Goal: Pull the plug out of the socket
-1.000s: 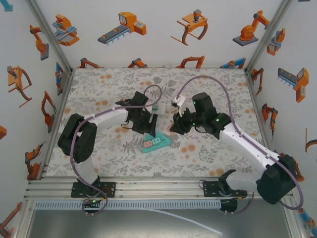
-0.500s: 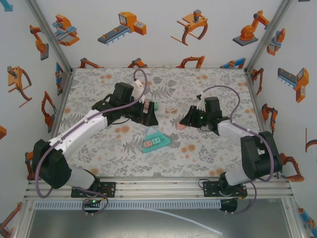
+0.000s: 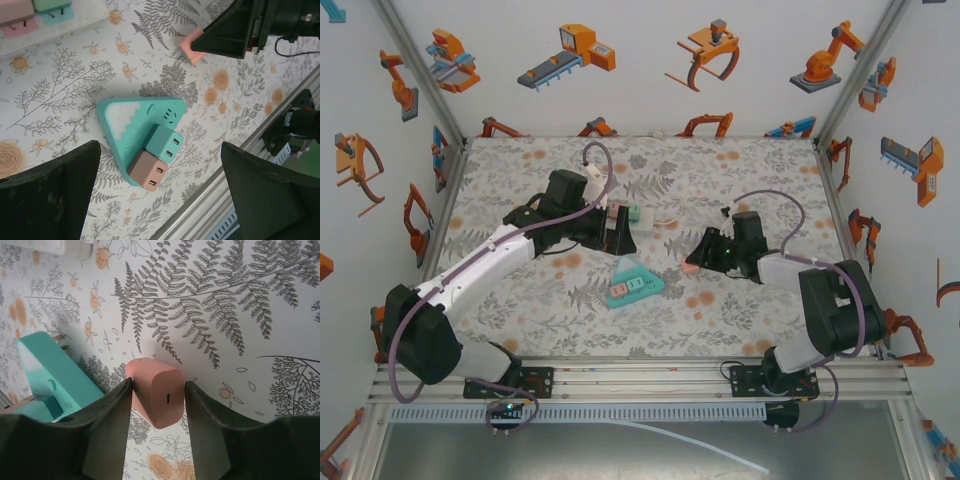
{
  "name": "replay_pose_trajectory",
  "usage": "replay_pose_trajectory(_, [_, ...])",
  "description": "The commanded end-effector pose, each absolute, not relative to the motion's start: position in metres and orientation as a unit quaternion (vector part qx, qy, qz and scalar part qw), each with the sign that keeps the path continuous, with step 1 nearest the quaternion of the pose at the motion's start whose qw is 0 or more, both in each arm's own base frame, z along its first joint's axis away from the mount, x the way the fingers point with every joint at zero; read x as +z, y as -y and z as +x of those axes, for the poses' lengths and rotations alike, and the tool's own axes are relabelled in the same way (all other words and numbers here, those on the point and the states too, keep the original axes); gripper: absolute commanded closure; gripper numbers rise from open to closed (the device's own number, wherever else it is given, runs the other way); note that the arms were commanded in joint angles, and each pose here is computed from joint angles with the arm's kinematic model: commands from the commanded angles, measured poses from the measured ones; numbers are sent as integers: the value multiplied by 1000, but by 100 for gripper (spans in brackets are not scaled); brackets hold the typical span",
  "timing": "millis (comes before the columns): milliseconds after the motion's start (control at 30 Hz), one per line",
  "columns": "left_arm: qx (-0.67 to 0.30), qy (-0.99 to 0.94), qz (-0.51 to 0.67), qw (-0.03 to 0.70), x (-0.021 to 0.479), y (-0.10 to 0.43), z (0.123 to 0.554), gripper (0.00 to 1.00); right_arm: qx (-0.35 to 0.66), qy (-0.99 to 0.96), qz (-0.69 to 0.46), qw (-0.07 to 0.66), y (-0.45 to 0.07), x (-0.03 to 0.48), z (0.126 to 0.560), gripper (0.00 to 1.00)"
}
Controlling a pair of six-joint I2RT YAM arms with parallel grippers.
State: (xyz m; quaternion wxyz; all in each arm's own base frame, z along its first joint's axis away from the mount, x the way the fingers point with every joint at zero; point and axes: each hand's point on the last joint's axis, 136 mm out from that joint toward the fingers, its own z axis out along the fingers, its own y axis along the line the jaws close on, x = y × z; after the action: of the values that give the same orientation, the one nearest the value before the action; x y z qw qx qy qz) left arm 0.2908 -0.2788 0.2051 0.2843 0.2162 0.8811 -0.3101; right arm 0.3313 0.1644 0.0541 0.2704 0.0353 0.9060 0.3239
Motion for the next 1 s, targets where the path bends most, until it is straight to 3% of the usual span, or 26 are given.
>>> replay_pose_trajectory(0, [-304, -892, 172, 286, 200, 271, 302, 3, 284, -914, 36, 286, -149, 55, 330, 53])
replay_pose_trajectory(233, [-288, -904, 123, 290, 198, 254, 310, 3, 278, -894, -36, 349, -151, 112, 337, 50])
replay_pose_trajectory(567, [-279, -920, 16, 275, 192, 225, 323, 1, 303, -708, -396, 500, -225, 231, 301, 51])
replay_pose_trajectory(733, [-276, -923, 9, 270, 190, 223, 322, 3, 300, -631, -529, 482, -267, 233, 270, 51])
replay_pose_trajectory(967, [-269, -928, 7, 259, 184, 222, 322, 6, 295, -529, -677, 418, -312, 198, 227, 50])
